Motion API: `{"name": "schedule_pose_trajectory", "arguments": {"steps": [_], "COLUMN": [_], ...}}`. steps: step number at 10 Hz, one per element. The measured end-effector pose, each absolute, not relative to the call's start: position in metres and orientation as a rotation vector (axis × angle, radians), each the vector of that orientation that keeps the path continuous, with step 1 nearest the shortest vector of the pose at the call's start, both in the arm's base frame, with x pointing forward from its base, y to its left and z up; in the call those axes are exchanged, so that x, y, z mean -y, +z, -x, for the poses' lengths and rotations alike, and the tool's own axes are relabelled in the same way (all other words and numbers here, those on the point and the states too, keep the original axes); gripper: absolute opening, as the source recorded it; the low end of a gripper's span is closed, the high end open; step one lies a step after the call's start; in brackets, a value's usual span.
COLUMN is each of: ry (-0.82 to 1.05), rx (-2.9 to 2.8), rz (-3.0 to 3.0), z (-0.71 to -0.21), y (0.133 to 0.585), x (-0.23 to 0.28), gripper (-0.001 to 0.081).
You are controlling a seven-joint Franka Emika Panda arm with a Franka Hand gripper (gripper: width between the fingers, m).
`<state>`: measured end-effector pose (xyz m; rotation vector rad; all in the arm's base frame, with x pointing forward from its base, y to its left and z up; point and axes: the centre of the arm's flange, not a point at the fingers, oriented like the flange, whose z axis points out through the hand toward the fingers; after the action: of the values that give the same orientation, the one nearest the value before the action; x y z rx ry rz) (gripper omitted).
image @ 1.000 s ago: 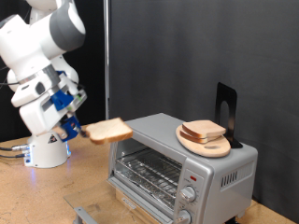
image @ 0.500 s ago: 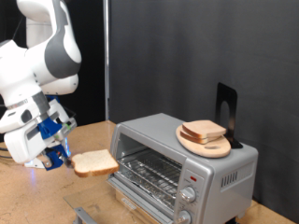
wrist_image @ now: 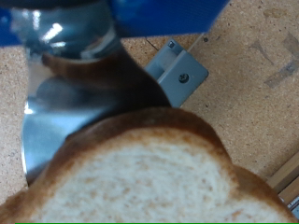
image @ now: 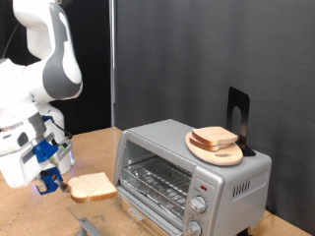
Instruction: Make a piece of toast with the oven
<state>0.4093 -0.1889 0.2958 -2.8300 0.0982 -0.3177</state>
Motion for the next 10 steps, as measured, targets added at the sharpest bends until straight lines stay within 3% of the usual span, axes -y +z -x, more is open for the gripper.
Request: {"name": "schedule_pose_trajectory", "arguments": {"steps": [4,10], "ry": [-0.317,-0.333], "rx": [-0.125,-0.044], "rz": [2.811,2.798], "z": [-0.410,-0.418], "y": [0.290,0.270], "x": [0.184,0.099], "gripper": [0.0325,0.0325]}}
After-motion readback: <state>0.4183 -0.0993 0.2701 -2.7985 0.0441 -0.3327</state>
